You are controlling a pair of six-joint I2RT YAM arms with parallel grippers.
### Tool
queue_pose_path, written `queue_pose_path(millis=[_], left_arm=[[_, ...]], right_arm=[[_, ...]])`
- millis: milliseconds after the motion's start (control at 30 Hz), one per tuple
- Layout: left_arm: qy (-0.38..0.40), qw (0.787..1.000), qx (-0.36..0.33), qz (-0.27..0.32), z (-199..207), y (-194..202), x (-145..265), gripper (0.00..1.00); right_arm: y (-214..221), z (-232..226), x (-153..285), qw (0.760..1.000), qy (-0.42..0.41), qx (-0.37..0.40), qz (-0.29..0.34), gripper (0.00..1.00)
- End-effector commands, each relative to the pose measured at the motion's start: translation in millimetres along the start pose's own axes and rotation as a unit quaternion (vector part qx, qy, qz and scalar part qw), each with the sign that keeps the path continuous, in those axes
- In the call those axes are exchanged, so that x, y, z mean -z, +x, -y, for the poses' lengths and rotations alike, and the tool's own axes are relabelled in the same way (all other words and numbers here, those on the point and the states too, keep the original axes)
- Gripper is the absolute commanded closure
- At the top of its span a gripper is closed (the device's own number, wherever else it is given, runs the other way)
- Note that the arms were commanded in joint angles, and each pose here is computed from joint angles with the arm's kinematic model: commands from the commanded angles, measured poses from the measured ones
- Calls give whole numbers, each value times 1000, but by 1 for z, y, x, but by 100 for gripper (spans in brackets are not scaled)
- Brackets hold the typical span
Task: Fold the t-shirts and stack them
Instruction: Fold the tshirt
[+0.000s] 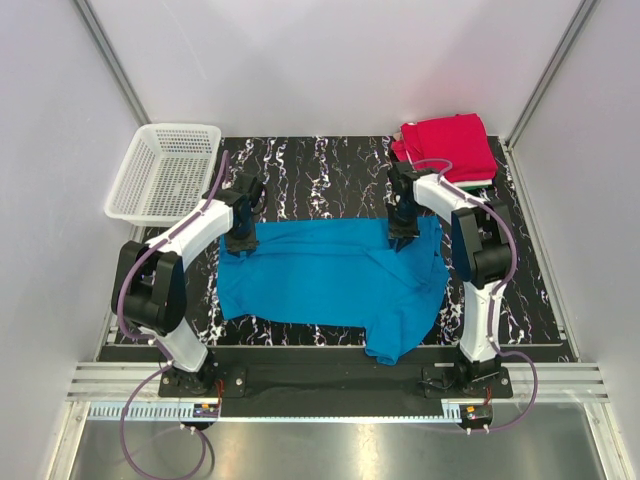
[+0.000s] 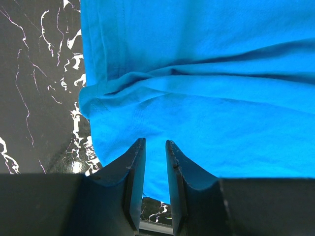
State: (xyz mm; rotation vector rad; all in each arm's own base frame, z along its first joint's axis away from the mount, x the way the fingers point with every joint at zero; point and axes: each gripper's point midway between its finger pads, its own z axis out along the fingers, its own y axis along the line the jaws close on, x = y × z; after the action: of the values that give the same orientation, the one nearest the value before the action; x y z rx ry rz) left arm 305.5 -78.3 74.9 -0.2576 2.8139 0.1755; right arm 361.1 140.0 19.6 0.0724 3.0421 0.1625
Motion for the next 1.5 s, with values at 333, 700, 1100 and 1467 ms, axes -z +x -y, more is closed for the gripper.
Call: queue_pose_path(millis=[333,700,1100,1467], left_arm=[[10,1000,2,30,7,-18,3,73],[13,999,-2,34,13,-26,0,73],[20,999,-6,41,20,-37,-5,73],[25,999,-6,44,21,-40,-10,73]], right_arm=[[23,-12,50,999,-47,6,2,71],[34,-22,51,997,-70,-15,-16,71],[65,-55,70,995,-88,-11,-40,71],[54,-45,94,999,-23,-6,44,70]])
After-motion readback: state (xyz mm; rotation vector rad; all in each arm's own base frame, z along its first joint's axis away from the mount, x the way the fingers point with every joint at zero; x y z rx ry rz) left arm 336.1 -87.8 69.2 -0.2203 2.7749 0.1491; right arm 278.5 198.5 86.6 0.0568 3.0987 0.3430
